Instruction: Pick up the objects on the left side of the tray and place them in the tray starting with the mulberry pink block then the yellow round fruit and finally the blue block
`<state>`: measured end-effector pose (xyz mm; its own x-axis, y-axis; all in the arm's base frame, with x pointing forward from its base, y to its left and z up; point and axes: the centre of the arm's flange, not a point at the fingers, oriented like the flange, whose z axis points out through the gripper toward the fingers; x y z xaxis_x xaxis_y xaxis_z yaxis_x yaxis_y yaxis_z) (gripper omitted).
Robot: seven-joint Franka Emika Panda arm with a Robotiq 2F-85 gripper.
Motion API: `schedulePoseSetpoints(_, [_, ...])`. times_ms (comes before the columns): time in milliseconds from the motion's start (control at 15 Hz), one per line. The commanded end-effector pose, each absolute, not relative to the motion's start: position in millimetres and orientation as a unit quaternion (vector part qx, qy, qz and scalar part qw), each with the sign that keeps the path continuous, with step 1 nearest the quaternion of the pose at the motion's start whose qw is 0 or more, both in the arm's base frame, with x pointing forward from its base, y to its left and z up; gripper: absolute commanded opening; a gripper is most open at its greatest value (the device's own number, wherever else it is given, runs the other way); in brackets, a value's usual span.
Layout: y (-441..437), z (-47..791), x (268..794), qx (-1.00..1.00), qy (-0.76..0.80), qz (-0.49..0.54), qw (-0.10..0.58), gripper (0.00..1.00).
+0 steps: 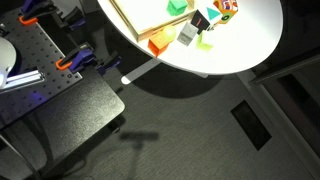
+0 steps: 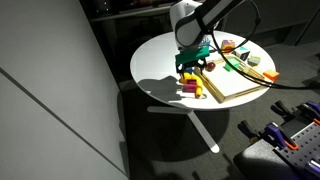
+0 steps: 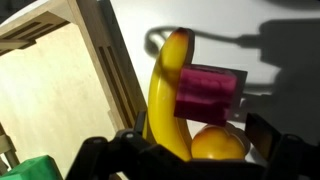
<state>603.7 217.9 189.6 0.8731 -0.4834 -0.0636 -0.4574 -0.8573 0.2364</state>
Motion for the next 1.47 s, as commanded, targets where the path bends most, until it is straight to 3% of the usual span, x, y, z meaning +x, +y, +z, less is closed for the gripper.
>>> schedulePoseSetpoints(0, [211, 195, 592, 0.957, -0.262, -0.067, 0.102, 1.0])
schedulePoseSetpoints(1400, [213, 169, 586, 0.957, -0.269, -0.051, 0.092, 1.0])
